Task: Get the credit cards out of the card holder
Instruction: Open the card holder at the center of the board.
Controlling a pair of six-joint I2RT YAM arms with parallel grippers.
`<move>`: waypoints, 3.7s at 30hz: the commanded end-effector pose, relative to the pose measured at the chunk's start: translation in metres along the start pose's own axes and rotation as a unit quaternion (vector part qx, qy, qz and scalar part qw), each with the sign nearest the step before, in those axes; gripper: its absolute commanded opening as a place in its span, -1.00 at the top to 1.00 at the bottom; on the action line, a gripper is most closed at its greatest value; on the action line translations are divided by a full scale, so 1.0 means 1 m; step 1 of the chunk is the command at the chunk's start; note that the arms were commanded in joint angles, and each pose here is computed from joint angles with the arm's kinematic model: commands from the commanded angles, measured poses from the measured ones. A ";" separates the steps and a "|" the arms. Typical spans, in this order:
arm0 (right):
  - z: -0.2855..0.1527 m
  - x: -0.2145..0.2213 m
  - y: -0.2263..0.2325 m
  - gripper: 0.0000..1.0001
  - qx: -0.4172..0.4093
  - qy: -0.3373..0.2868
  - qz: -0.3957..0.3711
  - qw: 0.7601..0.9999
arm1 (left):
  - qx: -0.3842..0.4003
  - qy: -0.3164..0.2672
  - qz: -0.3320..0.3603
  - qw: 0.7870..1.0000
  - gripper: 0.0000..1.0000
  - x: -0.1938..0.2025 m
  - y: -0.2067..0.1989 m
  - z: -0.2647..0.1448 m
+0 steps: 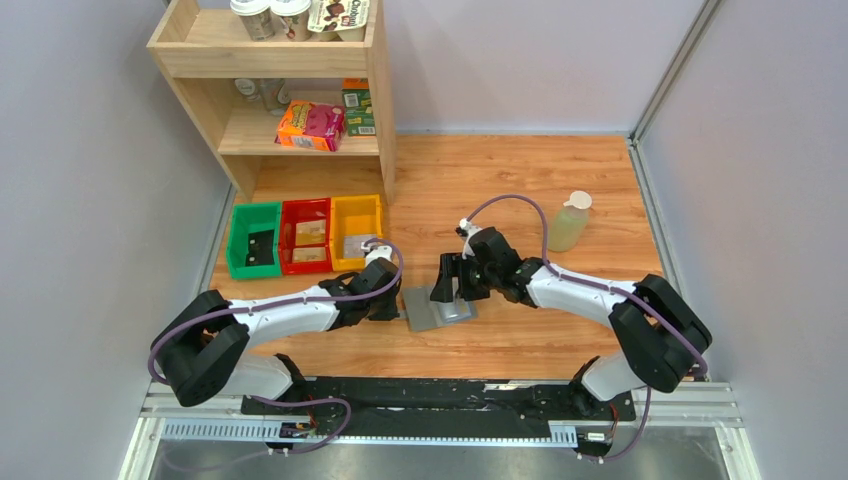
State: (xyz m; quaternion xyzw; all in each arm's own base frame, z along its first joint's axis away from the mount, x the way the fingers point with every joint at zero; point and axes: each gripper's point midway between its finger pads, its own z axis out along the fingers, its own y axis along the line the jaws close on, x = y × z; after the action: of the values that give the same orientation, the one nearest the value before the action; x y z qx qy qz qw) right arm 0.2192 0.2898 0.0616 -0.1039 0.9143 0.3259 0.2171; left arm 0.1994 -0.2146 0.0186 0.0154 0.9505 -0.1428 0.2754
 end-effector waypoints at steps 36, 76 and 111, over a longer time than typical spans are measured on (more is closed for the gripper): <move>-0.017 -0.024 0.071 -0.75 0.012 -0.024 -0.089 0.996 | 0.067 -0.107 -0.071 0.989 0.43 -0.029 0.005 -0.070; 0.022 0.002 0.034 -0.41 -0.002 0.023 -0.008 1.000 | 0.059 0.034 -0.076 0.995 0.88 0.019 -0.018 -0.004; -0.017 -0.037 0.039 -0.36 0.038 -0.037 -0.036 0.998 | 0.098 0.024 -0.146 0.984 0.92 0.039 -0.015 0.008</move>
State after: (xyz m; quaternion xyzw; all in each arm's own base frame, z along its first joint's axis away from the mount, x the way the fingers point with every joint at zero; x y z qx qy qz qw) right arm 0.2258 0.3291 0.1357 -0.1352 0.8921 0.3387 0.2667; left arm 0.1812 -0.2501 0.0184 -0.0930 0.9132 -0.3110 0.2463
